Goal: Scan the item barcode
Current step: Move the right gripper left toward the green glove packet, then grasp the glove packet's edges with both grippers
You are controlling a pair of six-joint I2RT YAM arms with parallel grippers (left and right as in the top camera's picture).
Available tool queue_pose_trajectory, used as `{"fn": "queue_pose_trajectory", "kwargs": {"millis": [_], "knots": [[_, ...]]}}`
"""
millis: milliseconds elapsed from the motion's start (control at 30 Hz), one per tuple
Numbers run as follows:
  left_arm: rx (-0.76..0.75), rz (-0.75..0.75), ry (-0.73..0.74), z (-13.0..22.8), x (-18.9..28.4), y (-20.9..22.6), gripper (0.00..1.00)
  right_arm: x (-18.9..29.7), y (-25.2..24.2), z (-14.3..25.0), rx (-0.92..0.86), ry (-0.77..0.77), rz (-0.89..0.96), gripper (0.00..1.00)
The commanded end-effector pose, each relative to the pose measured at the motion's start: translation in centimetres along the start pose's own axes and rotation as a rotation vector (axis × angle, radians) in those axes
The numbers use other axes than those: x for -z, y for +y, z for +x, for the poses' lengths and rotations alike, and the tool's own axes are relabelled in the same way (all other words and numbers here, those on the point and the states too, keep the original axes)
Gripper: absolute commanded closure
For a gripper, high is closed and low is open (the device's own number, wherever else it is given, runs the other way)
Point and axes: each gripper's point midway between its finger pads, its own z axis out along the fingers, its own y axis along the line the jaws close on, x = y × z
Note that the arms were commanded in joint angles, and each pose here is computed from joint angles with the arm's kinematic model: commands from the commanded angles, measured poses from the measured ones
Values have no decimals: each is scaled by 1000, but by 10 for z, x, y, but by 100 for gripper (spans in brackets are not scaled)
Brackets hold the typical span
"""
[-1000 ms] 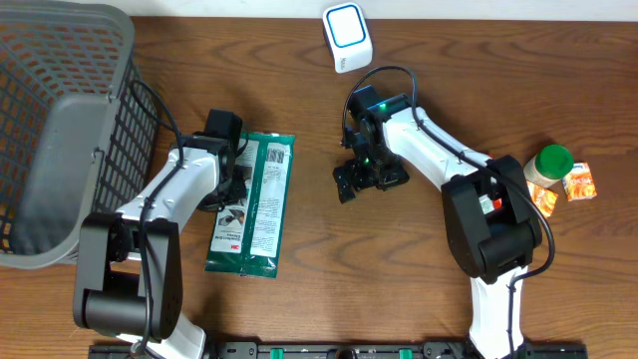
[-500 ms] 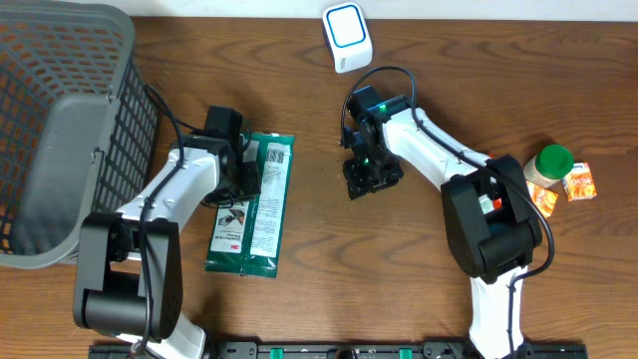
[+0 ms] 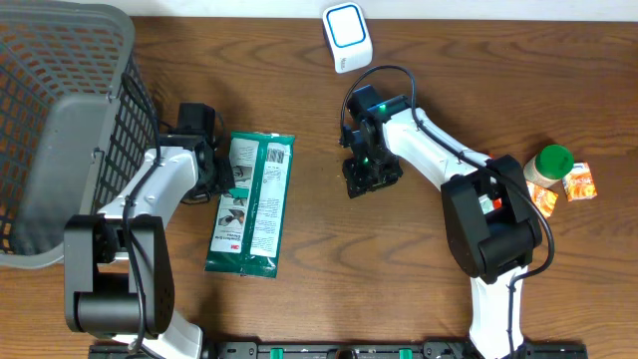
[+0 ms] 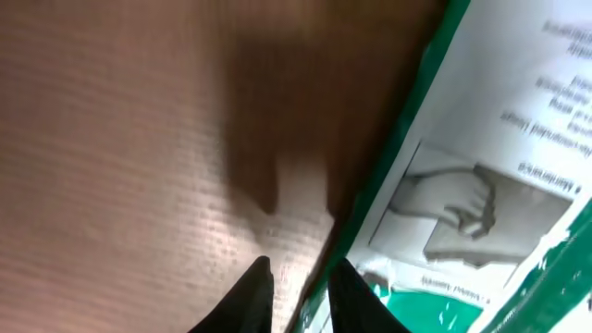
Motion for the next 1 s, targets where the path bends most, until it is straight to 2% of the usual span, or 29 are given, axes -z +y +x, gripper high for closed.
{"fn": "queue_pose_trajectory", "kwargs": {"millis": [0, 200, 333, 500, 533, 600, 700, 833, 967], "knots": [[-5, -35, 20, 8, -11, 9, 77, 7, -2, -1, 6, -18, -3, 55], [74, -26, 79, 20, -24, 6, 76, 7, -2, -2, 7, -22, -3, 55], [85, 130, 169, 41, -29, -22, 77, 7, -2, -2, 7, -22, -3, 55], [59, 203, 216, 55, -28, -42, 76, 7, -2, -2, 7, -22, -4, 57], [50, 214, 220, 57, -27, -46, 77, 7, -2, -2, 7, -22, -4, 59], [31, 224, 225, 60, -26, -53, 76, 7, 2, -2, 3, -24, -31, 76], [-2, 227, 229, 65, -25, -62, 76, 8, 18, -5, -49, -30, -121, 88], [-45, 230, 234, 72, -24, -74, 76, 9, 31, -5, -80, -23, -200, 84], [-76, 234, 232, 75, -24, -82, 76, 6, 29, -2, -96, -13, -194, 68]]}}
